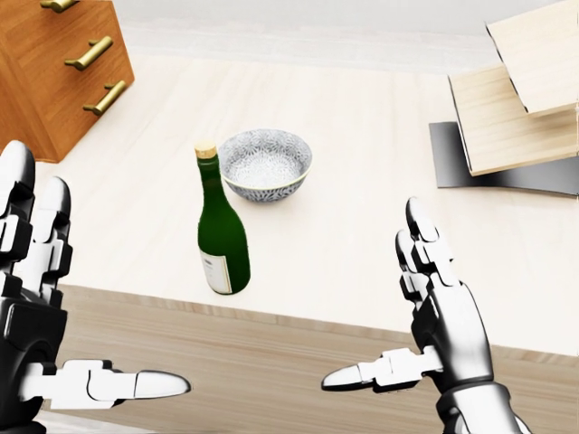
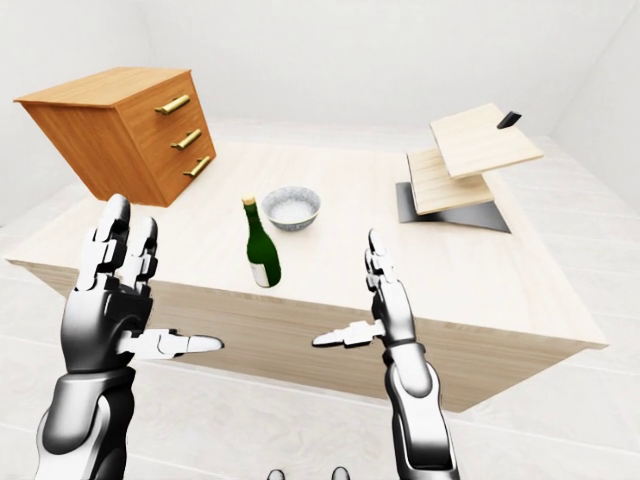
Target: Put the wine bottle on the wine rack.
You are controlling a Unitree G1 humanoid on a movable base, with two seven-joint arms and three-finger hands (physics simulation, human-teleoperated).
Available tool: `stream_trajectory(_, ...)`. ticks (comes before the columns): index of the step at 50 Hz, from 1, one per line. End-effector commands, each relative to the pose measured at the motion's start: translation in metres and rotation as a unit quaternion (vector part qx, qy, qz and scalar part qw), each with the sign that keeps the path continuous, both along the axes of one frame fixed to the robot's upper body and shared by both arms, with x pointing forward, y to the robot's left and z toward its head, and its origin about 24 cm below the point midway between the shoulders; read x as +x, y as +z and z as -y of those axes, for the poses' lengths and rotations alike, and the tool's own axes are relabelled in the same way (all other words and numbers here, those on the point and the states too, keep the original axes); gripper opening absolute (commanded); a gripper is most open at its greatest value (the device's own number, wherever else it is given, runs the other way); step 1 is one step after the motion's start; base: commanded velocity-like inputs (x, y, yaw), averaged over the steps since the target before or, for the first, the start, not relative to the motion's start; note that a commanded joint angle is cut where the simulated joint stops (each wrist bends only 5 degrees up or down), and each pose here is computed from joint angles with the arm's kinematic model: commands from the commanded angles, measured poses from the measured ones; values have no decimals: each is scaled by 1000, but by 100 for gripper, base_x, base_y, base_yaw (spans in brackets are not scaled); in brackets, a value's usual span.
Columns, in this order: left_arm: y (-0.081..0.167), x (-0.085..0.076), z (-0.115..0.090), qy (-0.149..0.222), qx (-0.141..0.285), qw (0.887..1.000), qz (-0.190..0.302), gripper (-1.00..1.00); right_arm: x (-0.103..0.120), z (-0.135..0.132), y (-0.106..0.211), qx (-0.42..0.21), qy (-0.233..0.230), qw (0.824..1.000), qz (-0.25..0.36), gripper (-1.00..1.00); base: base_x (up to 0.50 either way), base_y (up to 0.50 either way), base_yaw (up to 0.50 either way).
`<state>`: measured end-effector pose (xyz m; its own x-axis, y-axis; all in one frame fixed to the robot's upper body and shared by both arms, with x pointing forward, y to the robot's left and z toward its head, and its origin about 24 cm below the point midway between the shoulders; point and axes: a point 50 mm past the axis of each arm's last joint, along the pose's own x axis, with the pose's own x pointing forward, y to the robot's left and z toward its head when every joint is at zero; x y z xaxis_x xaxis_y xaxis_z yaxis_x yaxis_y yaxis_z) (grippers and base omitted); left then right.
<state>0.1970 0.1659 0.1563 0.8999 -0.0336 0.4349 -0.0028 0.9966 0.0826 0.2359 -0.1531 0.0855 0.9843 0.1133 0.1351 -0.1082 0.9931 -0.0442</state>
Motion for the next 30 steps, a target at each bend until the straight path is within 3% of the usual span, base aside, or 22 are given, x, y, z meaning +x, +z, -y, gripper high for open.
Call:
stream_trajectory(1,2,-1,2,-4,2,1000,4,100,0,-3,-5,5,16,1000,-10,100,0,0,50)
stream_trajectory(24,1,-2,-1,-4,-4,1000,1,100,1,-2,9,-2,13,1000,19,100,0,0,50)
stream_trajectory(30,-6,0,-2,-3,-5,1000,-16,100,3,2,12,6,-6,1000,25,100,0,0,42)
